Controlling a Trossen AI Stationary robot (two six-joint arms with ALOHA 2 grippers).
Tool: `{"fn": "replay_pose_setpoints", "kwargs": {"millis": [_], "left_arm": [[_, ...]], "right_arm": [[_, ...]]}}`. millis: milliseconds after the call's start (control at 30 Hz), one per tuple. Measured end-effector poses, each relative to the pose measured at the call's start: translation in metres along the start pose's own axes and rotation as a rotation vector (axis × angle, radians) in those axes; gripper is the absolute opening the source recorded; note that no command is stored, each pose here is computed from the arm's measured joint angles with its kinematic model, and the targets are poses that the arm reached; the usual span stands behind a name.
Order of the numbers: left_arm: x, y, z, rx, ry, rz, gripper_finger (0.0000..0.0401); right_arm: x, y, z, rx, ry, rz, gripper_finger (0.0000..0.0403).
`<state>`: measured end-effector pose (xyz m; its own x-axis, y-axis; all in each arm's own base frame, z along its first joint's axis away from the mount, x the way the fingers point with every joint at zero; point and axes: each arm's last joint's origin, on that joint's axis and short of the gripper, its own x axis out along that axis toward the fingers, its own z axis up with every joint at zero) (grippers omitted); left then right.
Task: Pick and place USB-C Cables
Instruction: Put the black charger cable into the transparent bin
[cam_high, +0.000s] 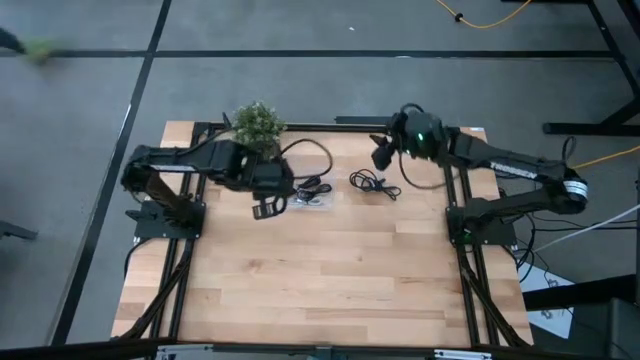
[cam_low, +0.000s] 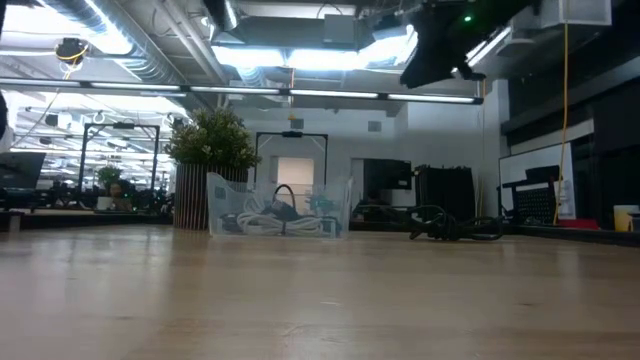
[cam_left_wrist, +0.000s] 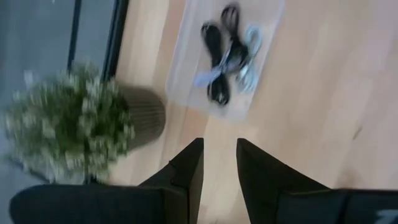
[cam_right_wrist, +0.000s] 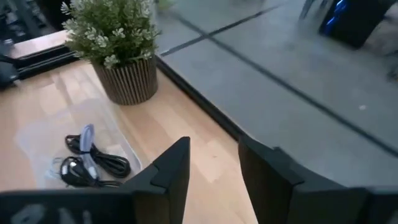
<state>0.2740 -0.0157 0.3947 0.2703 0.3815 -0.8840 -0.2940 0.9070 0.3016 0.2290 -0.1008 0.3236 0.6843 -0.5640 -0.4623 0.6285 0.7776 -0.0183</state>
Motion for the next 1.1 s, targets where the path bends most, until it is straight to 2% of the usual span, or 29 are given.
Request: {"fn": "replay_pose_setpoints", "kwargs": {"millis": [100, 200, 333, 433, 667, 833, 967, 1100], "left_arm": [[0.014, -0.007, -0.016, -0.021, 0.02, 0.045, 0.0088], [0.031, -0.02, -0.029, -0.015, -0.017, 0.088, 0.0088], [0.056, -0.04, -0.043, -0.025, -0.118, 0.049, 0.0088], [0.079, -0.056, -0.053, -0.044, -0.197, 0.008, 0.0088], [0.129, -0.092, -0.07, -0.141, -0.438, -0.149, 0.0088], [0.146, -0.108, -0.083, -0.228, -0.579, -0.28, 0.0088], [0.149, -0.119, -0.093, -0.261, -0.618, -0.34, 0.0088], [0.152, -0.132, -0.098, -0.277, -0.624, -0.374, 0.0088]], "right_arm": [[0.013, -0.011, 0.019, 0.02, 0.094, 0.04, 0.0142], [0.024, -0.018, 0.036, 0.015, 0.234, 0.025, 0.0142], [0.037, -0.023, 0.052, -0.046, 0.394, 0.001, 0.0142], [0.048, -0.022, 0.054, -0.105, 0.496, 0.005, 0.0142], [0.078, -0.023, 0.035, -0.16, 0.711, 0.068, 0.0142], [0.106, -0.024, 0.016, -0.172, 0.822, 0.069, 0.0142], [0.126, -0.022, 0.003, -0.217, 0.886, 0.107, 0.0142], [0.139, -0.019, -0.011, -0.23, 0.962, 0.222, 0.0142]]}}
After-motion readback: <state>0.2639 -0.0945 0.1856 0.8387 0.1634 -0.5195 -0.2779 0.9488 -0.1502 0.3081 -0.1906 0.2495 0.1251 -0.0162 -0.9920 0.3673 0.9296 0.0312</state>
